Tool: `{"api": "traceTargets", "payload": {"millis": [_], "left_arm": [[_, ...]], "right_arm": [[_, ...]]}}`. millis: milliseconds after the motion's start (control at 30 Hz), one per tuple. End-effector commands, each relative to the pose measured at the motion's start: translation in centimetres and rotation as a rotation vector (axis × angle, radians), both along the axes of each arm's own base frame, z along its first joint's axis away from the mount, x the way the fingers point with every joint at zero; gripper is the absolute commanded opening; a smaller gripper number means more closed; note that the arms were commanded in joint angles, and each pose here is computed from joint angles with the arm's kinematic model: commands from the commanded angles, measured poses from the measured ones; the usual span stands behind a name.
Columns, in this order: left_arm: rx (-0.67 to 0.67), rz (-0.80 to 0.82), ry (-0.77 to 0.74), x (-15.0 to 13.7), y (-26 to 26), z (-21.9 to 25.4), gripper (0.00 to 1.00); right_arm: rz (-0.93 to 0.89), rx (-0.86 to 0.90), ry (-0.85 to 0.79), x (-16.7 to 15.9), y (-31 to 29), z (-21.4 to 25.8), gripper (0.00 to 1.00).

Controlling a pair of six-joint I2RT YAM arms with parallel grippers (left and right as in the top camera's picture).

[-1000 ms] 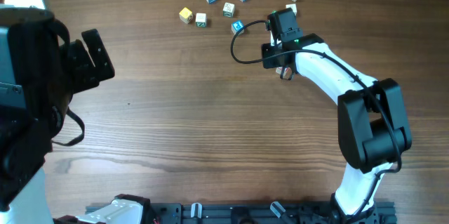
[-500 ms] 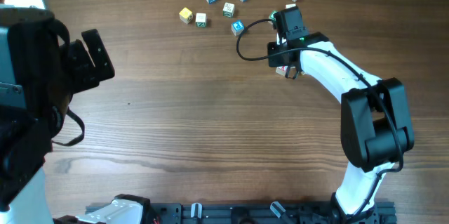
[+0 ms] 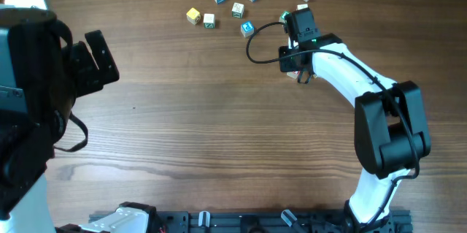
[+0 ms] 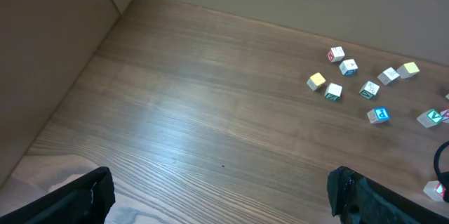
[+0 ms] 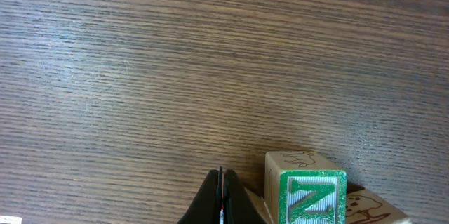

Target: Form a circle

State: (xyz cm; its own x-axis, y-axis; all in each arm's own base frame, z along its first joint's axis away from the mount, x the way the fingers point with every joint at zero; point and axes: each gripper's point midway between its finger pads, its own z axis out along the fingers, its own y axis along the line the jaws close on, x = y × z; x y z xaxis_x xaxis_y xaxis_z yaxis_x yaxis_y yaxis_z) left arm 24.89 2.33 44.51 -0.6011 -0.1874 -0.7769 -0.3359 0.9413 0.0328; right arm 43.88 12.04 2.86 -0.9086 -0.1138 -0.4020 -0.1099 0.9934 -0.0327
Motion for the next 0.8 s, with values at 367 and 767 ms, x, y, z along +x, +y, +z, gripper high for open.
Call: {"api": "traceTargets", "payload": {"millis": [367,767], "left_arm": [[0.012,0.015,-0.001,0.0,0.4,0.1,1.00],[0.012,0.015,-0.001,0.0,0.4,0.1,1.00]], "right_arm": [[0.017,-0.001,0.013,0.0,0.2,-0.4,0.05],[0.092,0.094,-0.020,0.8,2.4,0.2,0.05]]}}
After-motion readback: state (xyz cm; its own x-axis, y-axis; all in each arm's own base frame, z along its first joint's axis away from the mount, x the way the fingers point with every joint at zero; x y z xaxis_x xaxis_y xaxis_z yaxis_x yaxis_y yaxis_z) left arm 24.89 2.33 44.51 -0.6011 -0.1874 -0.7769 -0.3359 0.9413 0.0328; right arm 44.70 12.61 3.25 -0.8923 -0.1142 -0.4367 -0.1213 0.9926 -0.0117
